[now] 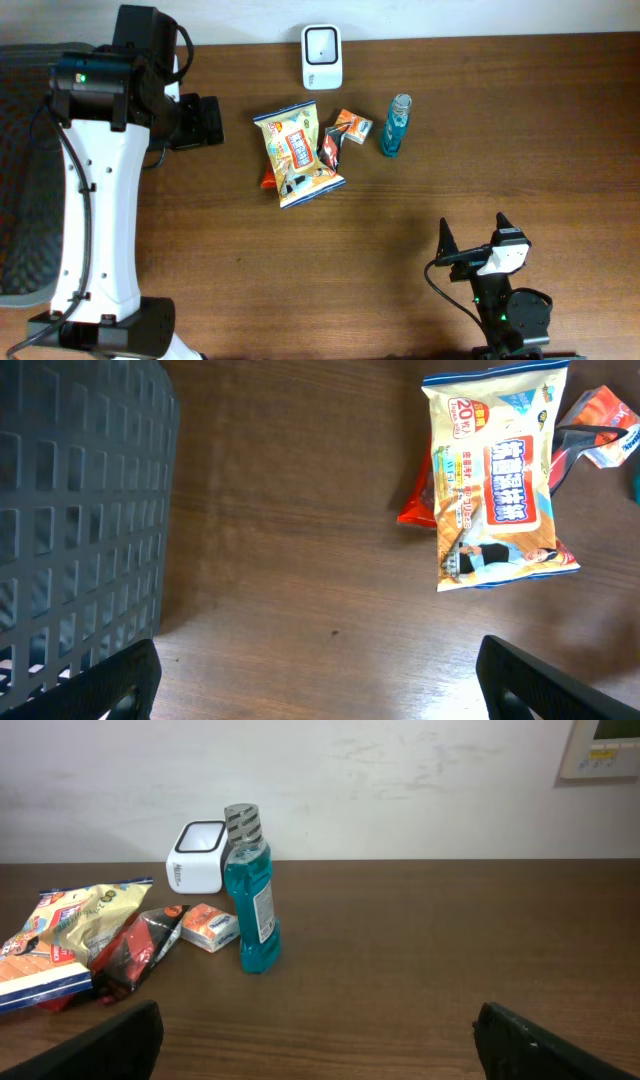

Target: Scan the item barcode

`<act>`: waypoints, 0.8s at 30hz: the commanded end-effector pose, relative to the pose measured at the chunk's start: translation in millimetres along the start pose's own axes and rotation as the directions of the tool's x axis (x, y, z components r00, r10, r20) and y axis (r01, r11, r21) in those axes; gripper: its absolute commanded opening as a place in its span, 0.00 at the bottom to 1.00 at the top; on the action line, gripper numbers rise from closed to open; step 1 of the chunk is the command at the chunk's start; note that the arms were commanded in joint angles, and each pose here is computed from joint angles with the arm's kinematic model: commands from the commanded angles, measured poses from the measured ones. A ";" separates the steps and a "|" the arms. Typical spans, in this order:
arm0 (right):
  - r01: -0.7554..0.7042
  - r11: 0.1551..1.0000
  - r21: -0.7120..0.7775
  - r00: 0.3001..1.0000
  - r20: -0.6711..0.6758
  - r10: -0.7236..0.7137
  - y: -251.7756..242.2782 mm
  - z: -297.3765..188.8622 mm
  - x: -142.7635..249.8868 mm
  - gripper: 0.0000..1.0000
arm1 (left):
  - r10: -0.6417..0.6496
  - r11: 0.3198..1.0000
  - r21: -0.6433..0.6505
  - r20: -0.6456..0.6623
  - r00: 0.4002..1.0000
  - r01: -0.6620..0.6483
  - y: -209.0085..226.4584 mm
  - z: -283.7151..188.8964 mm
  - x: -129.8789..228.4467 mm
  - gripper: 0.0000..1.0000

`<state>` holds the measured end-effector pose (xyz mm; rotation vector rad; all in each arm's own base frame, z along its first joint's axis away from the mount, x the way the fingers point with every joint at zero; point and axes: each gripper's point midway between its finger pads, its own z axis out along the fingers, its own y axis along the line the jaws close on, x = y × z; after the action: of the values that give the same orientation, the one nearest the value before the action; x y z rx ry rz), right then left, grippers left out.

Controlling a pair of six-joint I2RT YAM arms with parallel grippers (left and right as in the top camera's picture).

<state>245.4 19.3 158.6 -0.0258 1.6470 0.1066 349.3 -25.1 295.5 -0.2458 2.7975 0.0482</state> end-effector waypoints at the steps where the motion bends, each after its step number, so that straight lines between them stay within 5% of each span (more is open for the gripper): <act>1: -0.003 1.000 0.002 1.000 -0.006 0.003 0.1 0.4 3.5 0.98 | -0.013 1.000 0.009 0.002 1.000 0.013 0.7 -1.5 0.6 0.99; 20: -0.015 1.000 -0.007 1.000 0.011 0.015 1.7 0.3 -0.8 0.98 | -0.013 1.000 0.009 0.002 1.000 0.013 0.7 -1.5 0.6 0.99; 24: -0.211 0.926 -0.313 0.973 0.021 0.228 52.7 -8.8 -21.9 0.98 | -0.013 1.000 0.009 0.002 1.000 0.013 0.7 -1.5 0.6 0.99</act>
<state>244.1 34.1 170.4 -0.0296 1.6027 0.2381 349.3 -25.1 295.5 -0.2453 2.7975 0.0483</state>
